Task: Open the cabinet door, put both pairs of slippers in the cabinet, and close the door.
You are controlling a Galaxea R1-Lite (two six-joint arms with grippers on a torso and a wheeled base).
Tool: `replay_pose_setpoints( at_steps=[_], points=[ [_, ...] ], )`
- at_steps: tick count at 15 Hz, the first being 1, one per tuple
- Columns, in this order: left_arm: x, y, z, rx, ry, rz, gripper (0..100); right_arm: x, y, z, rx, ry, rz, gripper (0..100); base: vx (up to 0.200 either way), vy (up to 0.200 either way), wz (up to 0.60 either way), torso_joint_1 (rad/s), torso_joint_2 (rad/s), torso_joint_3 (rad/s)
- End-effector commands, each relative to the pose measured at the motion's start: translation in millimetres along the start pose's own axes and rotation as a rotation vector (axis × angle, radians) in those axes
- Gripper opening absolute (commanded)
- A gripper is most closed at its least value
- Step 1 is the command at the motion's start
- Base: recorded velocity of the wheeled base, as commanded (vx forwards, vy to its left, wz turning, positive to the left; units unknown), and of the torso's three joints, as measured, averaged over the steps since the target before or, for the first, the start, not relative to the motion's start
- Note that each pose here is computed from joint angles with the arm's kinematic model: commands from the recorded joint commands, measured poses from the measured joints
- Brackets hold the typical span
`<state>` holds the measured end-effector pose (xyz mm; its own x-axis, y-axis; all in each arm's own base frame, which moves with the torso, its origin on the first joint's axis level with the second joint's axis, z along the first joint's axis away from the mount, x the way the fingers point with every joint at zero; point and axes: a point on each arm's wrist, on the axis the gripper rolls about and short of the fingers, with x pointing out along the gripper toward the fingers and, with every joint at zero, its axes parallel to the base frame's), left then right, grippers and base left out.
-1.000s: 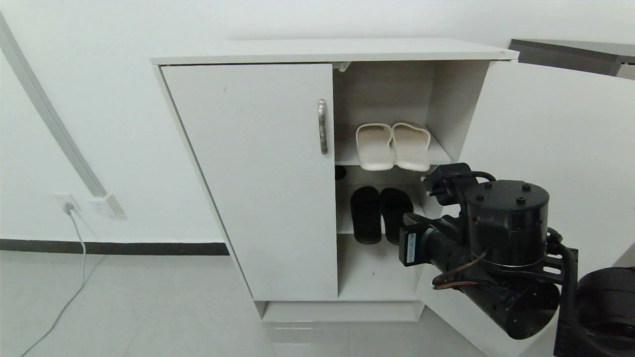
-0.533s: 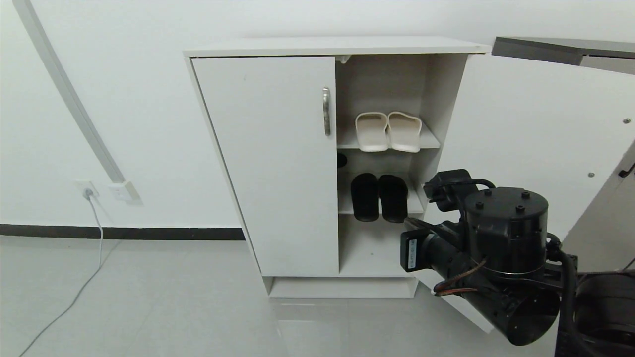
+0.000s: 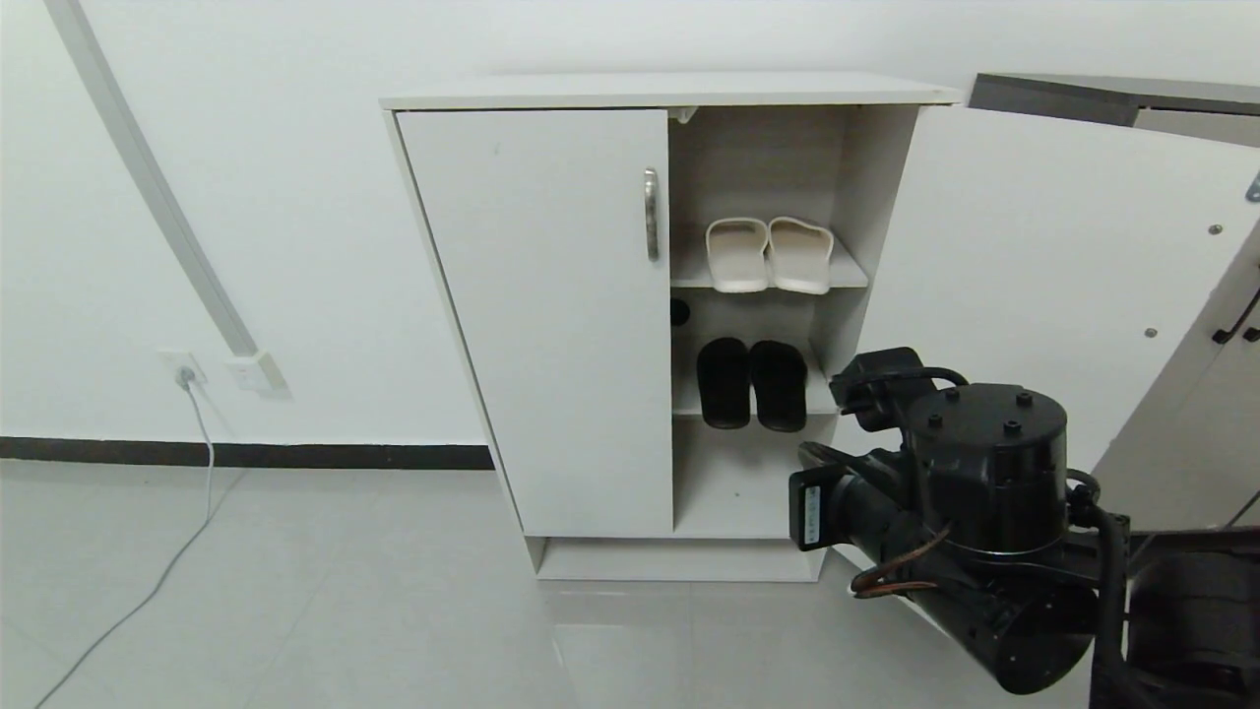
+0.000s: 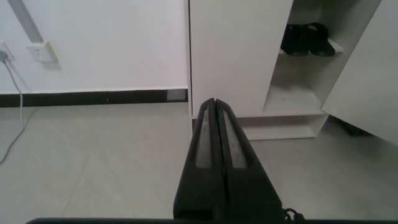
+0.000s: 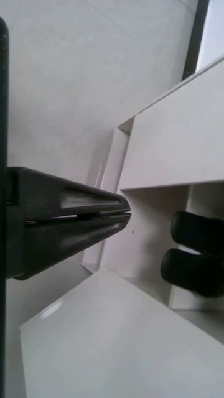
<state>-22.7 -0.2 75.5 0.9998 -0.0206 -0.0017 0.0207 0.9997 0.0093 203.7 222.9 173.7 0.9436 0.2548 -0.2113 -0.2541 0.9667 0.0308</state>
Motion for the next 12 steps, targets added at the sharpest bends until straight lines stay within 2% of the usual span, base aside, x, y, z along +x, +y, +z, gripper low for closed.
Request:
replay_pose_setpoints(
  at_steps=[1, 7, 10, 12],
  points=[
    [0.0, 0.0, 0.0, 0.0, 0.0, 0.001, 0, 2.2, 0.7, -3.0, -0.006, 0.009, -0.003, 0, 0.0, 0.0, 0.0, 0.0, 0.0, 0.0],
    [0.0, 0.0, 0.0, 0.0, 0.0, 0.001, 0, 2.8, 0.5, -3.2, -0.004, 0.009, -0.003, 0, 0.0, 0.0, 0.0, 0.0, -0.02, -0.018],
    [0.0, 0.0, 0.0, 0.0, 0.0, 0.001, 0, 2.8, 0.4, -3.3, -0.006, 0.01, -0.005, 0, 0.0, 0.0, 0.0, 0.01, -0.18, -0.313],
    [0.0, 0.0, 0.0, 0.0, 0.0, 0.001, 0, 2.8, 0.4, -3.3, -0.006, 0.01, -0.005, 0, 0.0, 0.0, 0.0, 0.056, -0.51, -0.376]
  ],
)
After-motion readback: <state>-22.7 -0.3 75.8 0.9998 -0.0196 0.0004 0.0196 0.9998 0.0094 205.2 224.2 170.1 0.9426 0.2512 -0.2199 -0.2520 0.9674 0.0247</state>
